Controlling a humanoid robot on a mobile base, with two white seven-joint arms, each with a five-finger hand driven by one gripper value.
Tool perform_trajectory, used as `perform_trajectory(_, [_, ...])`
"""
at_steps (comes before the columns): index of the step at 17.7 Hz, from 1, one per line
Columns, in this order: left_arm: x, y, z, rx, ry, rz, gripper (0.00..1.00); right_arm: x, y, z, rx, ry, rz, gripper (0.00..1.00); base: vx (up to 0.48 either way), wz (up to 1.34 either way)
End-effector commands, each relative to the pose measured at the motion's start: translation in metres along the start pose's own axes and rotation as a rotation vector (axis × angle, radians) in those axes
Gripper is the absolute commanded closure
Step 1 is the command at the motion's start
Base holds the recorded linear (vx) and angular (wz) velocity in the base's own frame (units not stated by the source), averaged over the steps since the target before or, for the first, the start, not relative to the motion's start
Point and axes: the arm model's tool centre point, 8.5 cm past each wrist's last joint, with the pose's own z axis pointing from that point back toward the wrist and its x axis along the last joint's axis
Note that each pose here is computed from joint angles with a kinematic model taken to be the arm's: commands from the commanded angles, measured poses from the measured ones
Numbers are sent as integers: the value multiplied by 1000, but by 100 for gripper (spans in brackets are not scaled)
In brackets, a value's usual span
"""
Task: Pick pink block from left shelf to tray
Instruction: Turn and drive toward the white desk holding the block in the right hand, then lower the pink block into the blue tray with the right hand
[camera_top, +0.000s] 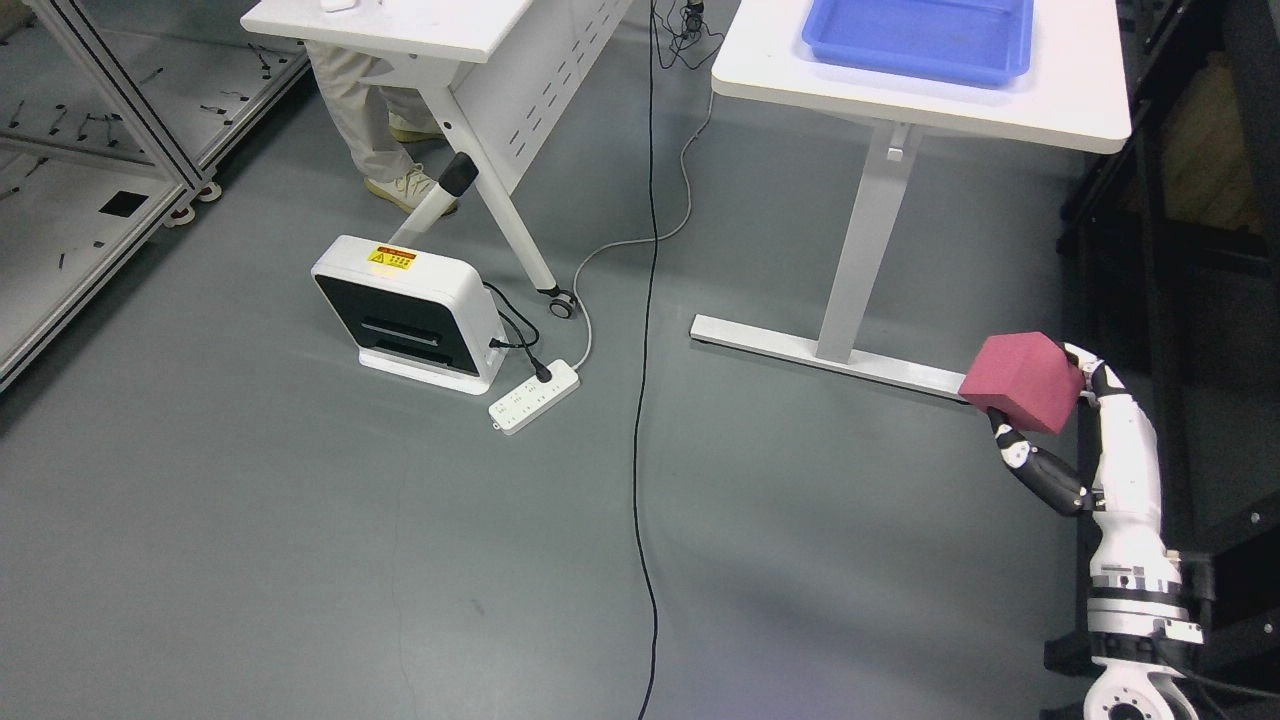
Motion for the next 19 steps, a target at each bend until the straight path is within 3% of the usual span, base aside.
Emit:
perform_trajectory(1, [-5, 12, 2, 18, 8, -4, 0, -1, -1, -1, 11, -7, 12, 95, 193, 109])
perform_trajectory(19, [-5, 12, 2, 18, 8, -4, 0, 2, 2, -1, 20, -13, 8, 95, 312, -68])
